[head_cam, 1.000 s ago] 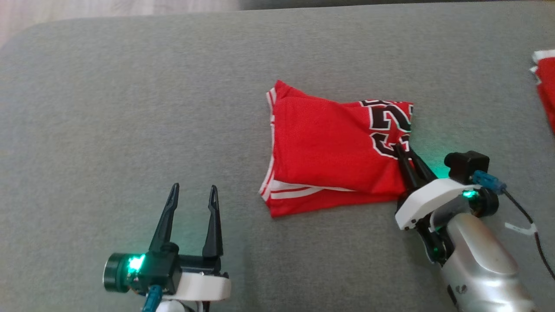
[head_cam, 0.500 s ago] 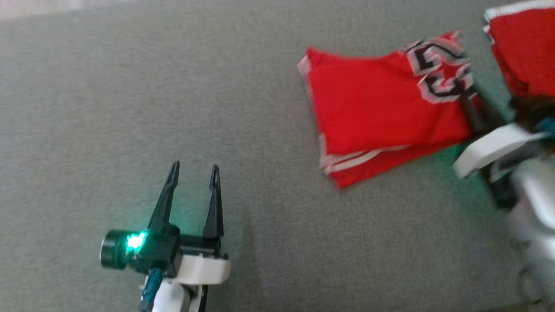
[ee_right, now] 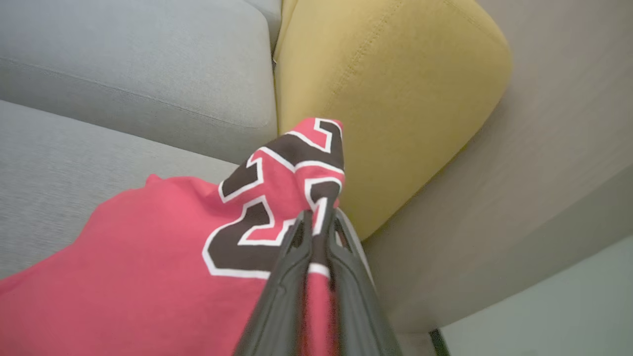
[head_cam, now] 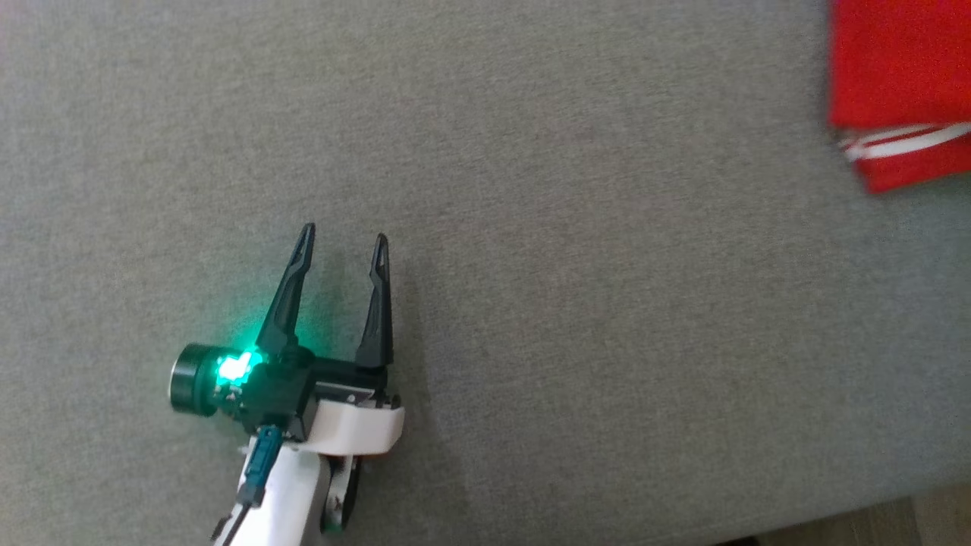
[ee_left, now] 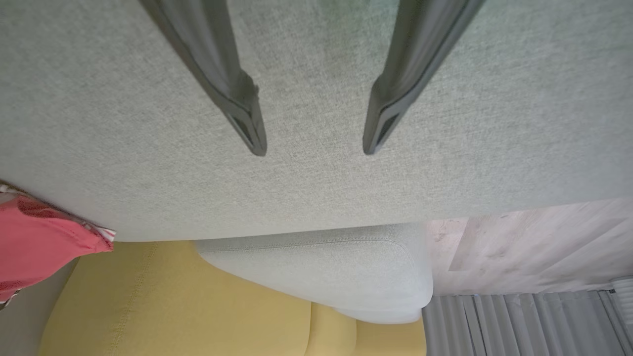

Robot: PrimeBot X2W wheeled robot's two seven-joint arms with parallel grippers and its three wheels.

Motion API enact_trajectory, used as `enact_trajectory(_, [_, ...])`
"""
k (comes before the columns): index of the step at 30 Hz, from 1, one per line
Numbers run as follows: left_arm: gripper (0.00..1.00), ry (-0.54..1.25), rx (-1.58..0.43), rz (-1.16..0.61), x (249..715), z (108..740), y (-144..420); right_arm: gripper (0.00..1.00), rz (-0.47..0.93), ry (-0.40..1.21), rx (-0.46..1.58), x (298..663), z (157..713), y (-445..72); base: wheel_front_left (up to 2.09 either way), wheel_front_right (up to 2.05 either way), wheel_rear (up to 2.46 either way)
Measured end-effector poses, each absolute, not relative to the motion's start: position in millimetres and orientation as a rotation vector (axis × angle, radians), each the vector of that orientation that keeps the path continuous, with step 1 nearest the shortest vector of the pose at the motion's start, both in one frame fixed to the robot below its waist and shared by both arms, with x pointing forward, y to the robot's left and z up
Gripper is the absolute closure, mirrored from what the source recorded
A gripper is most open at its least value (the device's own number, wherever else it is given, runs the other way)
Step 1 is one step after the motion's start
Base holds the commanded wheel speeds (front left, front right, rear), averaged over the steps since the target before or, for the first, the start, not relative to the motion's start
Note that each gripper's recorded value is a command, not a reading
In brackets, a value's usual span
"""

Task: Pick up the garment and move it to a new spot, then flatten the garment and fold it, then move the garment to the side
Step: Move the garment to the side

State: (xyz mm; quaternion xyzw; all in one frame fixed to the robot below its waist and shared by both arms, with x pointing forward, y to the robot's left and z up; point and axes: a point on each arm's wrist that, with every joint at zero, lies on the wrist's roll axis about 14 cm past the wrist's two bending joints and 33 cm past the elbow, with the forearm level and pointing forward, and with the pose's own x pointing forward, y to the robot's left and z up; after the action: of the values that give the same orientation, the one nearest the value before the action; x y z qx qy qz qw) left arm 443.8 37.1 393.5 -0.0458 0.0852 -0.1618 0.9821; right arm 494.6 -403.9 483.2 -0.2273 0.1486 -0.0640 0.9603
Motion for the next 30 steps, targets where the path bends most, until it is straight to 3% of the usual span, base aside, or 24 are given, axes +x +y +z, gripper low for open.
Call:
enact_trajectory(1, [0.00, 0.174, -0.093, -0.325, 444.9, 392.0, 37.1, 0.63, -0.134, 0.301, -0.494, 496.5, 488.7, -409.7, 0.00, 0.00, 0.00])
enact_trajectory(2, [0.00, 0.174, -0.094, -0.324, 446.1, 391.1, 37.2, 0.00, -0.143, 0.295, -0.516, 498.8, 494.0, -414.4, 0.00, 0.00, 0.00])
enact_trajectory(8, [0.00, 0.152, -0.102, -0.311, 451.8, 398.0, 42.2, 0.00, -0.175, 0.213, -0.607, 513.4, 522.6, -417.9, 0.00, 0.00, 0.00])
enact_trajectory(14, [0.00, 0.121, -0.130, -0.229, 454.5, 416.2, 60.6, 0.00, -0.053, 0.135, -0.512, 516.2, 500.9, -344.2, 0.00, 0.00, 0.00])
enact_trajectory(25, [0.00, 0.053, -0.153, -0.108, 426.5, 460.2, 100.1, 0.00, 0.214, 0.116, -0.064, 451.6, 439.9, -178.8, 0.00, 0.00, 0.00])
enact_trajectory(30, [0.00, 0.049, -0.142, -0.068, 392.3, 468.8, 114.6, 0.00, 0.293, 0.078, 0.053, 419.3, 455.5, -124.3, 0.00, 0.00, 0.00])
